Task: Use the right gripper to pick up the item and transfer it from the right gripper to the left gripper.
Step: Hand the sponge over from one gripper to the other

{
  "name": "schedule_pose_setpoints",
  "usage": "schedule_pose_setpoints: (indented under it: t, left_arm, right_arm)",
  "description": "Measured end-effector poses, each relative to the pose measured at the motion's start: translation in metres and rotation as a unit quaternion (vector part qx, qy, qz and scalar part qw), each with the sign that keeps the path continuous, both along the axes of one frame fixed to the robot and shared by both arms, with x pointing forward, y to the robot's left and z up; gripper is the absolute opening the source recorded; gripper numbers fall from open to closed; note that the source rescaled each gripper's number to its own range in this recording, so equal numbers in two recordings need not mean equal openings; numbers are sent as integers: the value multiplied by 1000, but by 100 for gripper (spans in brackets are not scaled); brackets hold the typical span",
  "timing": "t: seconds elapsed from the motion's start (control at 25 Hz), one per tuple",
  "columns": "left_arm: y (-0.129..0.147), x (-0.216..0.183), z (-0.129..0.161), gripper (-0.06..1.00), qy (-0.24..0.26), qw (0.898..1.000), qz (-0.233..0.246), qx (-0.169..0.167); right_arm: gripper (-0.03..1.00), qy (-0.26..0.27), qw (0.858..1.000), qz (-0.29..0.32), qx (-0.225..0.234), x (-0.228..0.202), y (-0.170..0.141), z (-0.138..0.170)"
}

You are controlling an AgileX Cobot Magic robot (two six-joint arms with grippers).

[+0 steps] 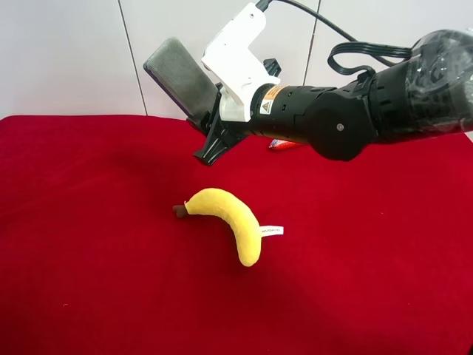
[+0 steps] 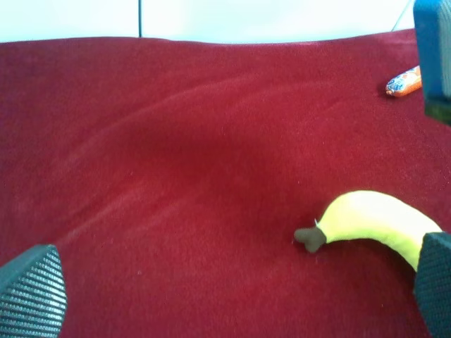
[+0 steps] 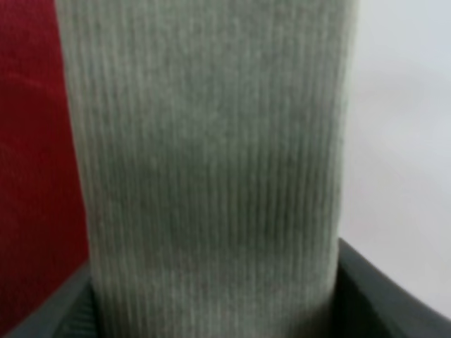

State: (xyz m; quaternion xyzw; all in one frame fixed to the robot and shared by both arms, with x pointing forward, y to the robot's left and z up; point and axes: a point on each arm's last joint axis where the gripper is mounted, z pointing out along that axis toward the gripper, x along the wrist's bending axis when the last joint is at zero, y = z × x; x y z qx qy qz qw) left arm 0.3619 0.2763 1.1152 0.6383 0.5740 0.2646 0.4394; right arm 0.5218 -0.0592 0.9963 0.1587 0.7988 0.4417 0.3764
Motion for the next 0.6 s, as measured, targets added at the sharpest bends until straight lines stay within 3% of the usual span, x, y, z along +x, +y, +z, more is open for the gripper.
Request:
schedule_pose_setpoints:
  t: [0.32, 0.6]
  left_arm:
    - [-36, 83, 36, 100, 22, 997, -77, 3]
    - [-82, 138, 37, 100, 45, 990, -134, -8]
  right_arm:
    - [0, 0, 1000, 0, 0, 0, 0, 0]
    - [0, 0, 1000, 0, 0, 0, 0, 0]
